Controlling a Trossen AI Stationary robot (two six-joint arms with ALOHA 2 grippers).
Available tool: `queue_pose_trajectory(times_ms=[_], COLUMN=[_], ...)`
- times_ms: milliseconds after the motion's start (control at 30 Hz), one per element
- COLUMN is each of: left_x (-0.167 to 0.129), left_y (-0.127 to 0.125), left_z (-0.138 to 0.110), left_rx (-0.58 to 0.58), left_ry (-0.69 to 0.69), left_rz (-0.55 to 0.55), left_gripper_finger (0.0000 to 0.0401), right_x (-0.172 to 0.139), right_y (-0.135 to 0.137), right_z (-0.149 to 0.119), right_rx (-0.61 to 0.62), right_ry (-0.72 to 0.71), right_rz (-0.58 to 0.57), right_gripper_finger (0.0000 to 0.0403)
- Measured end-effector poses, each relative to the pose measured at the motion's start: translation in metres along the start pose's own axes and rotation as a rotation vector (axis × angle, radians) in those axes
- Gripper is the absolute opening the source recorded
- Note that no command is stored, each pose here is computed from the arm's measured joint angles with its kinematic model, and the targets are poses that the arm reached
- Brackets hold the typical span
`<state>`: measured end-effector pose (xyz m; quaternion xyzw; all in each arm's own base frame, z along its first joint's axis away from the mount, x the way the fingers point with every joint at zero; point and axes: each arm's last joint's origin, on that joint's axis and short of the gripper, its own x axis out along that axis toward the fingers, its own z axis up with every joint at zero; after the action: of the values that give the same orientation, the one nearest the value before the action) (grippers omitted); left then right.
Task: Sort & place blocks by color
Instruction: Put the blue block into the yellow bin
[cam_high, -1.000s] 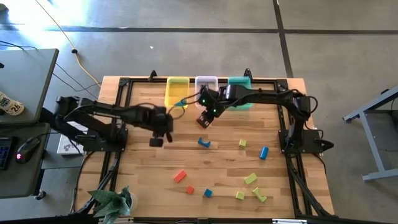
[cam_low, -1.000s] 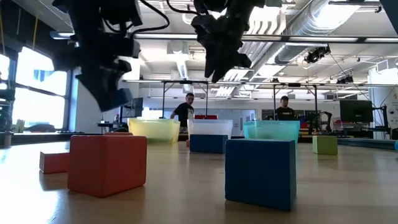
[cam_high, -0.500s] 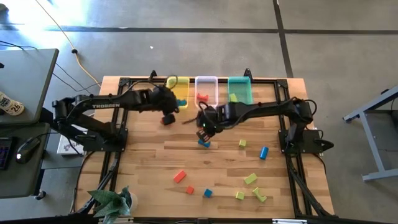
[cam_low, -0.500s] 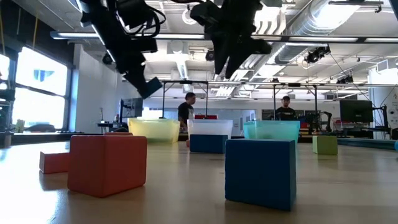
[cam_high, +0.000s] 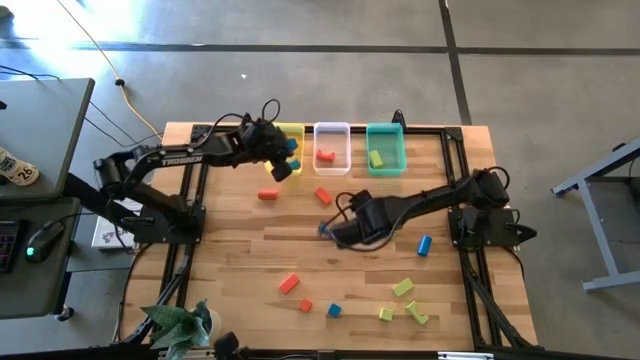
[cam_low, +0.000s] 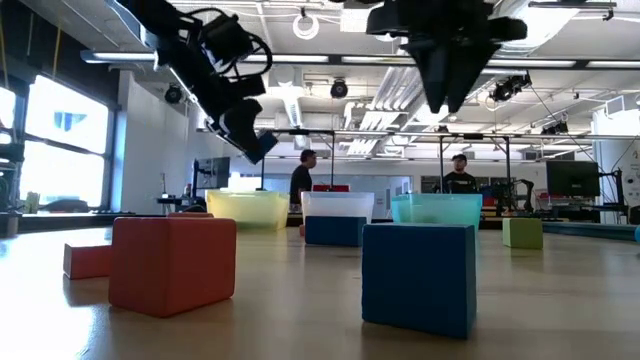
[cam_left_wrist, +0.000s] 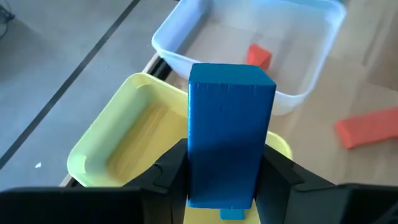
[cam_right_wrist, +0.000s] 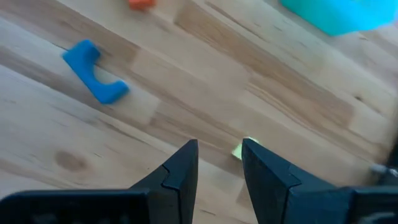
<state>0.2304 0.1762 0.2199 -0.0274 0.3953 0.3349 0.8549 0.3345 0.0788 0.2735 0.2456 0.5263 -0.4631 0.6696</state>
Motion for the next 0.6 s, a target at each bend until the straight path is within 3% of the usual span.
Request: queue_pose_trajectory(times_ms=[400, 600], left_x=[0.033, 0.034], left_y=[0.003, 0.003], left_z=[-0.015, -0.016], left_rx=[-0.026, -0.028], left_ry=[0.114, 0.122], left_rz=[0.032, 0.032], left_gripper_finger=[0.0122, 0.0155], right_x=[-0.007, -0.007], right_y=[0.0, -0.006], right_z=[-0.019, -0.02], right_rx=[0.002, -0.025], right_ry=[0.025, 0.048], right_rz=[-0.021, -0.078], right_gripper_finger=[0.0113, 0.0113])
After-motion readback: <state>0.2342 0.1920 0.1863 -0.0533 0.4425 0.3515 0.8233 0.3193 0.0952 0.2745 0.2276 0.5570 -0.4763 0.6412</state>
